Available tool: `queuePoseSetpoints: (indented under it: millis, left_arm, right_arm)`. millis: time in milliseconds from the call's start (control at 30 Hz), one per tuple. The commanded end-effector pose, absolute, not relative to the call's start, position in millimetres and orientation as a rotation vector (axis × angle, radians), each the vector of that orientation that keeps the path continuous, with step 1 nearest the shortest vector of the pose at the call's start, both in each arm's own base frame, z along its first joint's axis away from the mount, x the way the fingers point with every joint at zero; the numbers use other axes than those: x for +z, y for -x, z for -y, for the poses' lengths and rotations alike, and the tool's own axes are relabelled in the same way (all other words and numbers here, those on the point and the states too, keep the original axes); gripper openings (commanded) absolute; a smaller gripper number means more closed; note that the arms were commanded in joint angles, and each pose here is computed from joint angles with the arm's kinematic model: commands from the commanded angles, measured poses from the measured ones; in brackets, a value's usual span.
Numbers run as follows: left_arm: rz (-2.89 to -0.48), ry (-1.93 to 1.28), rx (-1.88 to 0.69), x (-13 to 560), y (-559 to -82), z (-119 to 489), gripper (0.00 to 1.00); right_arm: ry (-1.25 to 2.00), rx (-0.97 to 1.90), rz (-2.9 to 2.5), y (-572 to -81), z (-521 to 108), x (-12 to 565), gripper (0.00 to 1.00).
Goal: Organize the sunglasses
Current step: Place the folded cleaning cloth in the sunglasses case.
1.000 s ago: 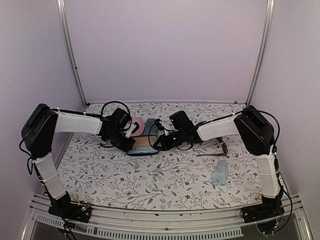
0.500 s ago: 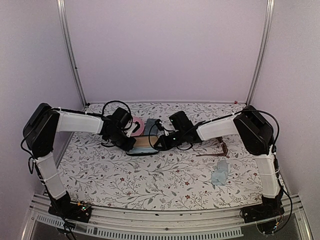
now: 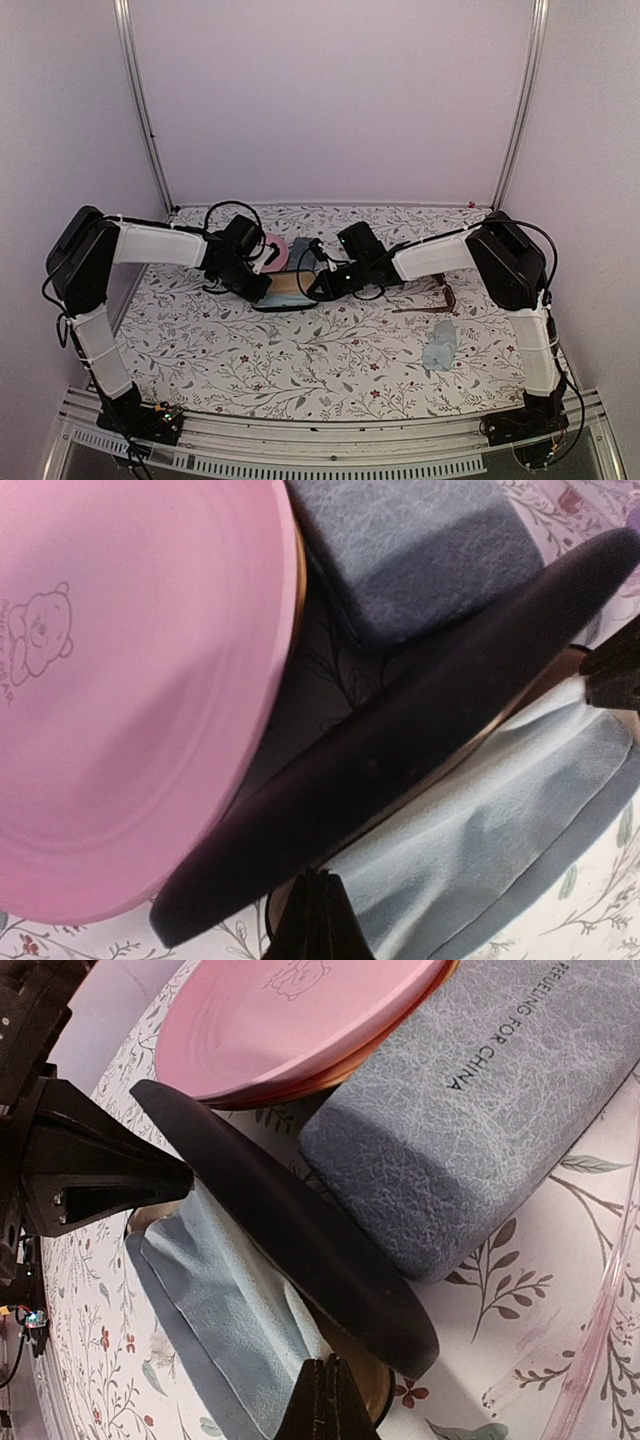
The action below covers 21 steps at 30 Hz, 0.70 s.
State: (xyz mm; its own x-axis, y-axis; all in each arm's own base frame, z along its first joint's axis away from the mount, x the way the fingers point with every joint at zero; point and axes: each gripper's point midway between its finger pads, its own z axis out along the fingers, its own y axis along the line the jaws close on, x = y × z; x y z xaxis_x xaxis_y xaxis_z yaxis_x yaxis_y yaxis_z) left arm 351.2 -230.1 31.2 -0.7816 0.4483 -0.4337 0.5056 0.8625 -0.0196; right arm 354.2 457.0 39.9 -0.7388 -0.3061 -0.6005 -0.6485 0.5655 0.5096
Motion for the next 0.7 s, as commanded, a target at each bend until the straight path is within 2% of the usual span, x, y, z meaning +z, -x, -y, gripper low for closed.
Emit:
queuePoseSetpoints:
  millis: [0, 433, 667]
  left_arm:
    - [-2.602, -0.694, -0.156, 32.6, -361.7, 226.2, 0.0]
    - [-2.611, -0.698, -0.162, 30.6, -360.4, 226.7, 0.0]
    - [-2.605, -0.676, -0.173, 36.3, -357.9, 225.9, 0.04]
  right_arm:
    - [0.776, 1.029, -2.351, -359.9, -458.9, 35.5, 0.0]
    - [0.777, 1.027, -2.357, -359.3, -459.0, 34.1, 0.02]
    - [0.78, 1.023, -2.35, -360.2, -458.2, 38.8, 0.09]
